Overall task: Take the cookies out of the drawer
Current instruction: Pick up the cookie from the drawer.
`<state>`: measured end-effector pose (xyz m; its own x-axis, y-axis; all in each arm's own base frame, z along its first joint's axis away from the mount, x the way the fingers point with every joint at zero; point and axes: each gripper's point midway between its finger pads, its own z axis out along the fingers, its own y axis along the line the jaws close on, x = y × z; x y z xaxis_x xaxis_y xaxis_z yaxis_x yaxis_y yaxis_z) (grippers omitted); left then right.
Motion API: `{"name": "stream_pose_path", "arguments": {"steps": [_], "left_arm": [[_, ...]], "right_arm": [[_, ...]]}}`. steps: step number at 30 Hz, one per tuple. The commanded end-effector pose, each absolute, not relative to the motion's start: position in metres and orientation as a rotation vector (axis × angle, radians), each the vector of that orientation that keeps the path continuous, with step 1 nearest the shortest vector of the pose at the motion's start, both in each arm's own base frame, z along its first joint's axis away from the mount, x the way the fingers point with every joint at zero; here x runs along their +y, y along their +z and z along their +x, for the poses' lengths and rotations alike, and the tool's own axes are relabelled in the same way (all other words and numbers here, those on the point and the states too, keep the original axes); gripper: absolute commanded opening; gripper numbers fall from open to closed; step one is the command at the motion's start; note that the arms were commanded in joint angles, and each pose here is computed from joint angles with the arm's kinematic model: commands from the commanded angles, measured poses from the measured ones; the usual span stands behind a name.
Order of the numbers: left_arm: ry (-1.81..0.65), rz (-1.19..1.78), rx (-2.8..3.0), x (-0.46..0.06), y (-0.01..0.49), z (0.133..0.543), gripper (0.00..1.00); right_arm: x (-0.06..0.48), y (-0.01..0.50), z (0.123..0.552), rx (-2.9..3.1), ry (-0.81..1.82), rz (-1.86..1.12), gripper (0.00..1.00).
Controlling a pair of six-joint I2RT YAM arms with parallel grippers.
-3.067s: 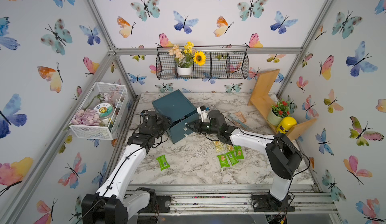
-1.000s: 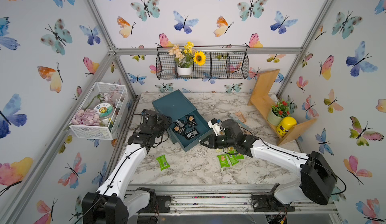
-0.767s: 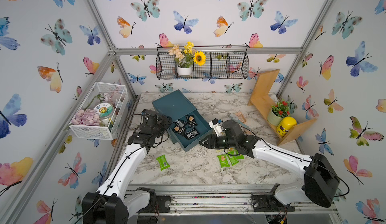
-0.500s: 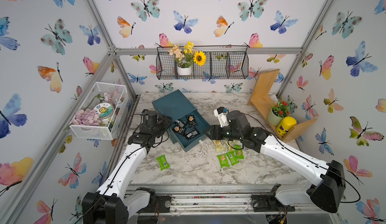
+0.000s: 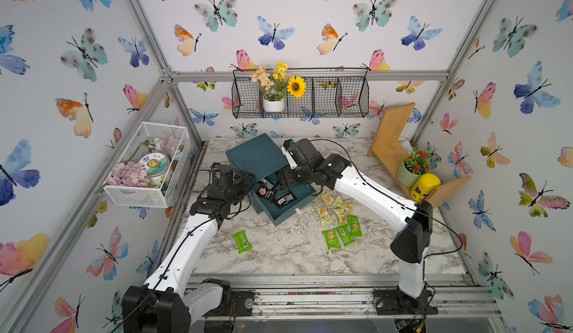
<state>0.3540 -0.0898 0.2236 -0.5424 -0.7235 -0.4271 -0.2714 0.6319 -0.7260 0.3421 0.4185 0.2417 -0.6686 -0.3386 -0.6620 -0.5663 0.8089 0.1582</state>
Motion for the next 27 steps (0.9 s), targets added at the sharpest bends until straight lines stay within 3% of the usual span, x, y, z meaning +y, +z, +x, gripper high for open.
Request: {"name": "stream_pose_path", "arguments": {"steps": [1, 8, 27], "left_arm": [[-0.775, -0.783, 2.168, -0.090, 0.209, 0.347, 0.57], [-0.783, -0.779, 2.168, -0.092, 0.210, 0.349, 0.57], [-0.783, -0.779, 2.172, -0.092, 0.208, 0.348, 0.57]], "right_arm": [[0.408, 0.231, 0.349, 2.403, 0.336, -0.665, 0.66], [0.406, 0.211, 0.368, 2.422, 0.225, -0.566, 0.66], [0.426, 0.181, 0.374, 2.444, 0.271, -0.576, 0.64]]}}
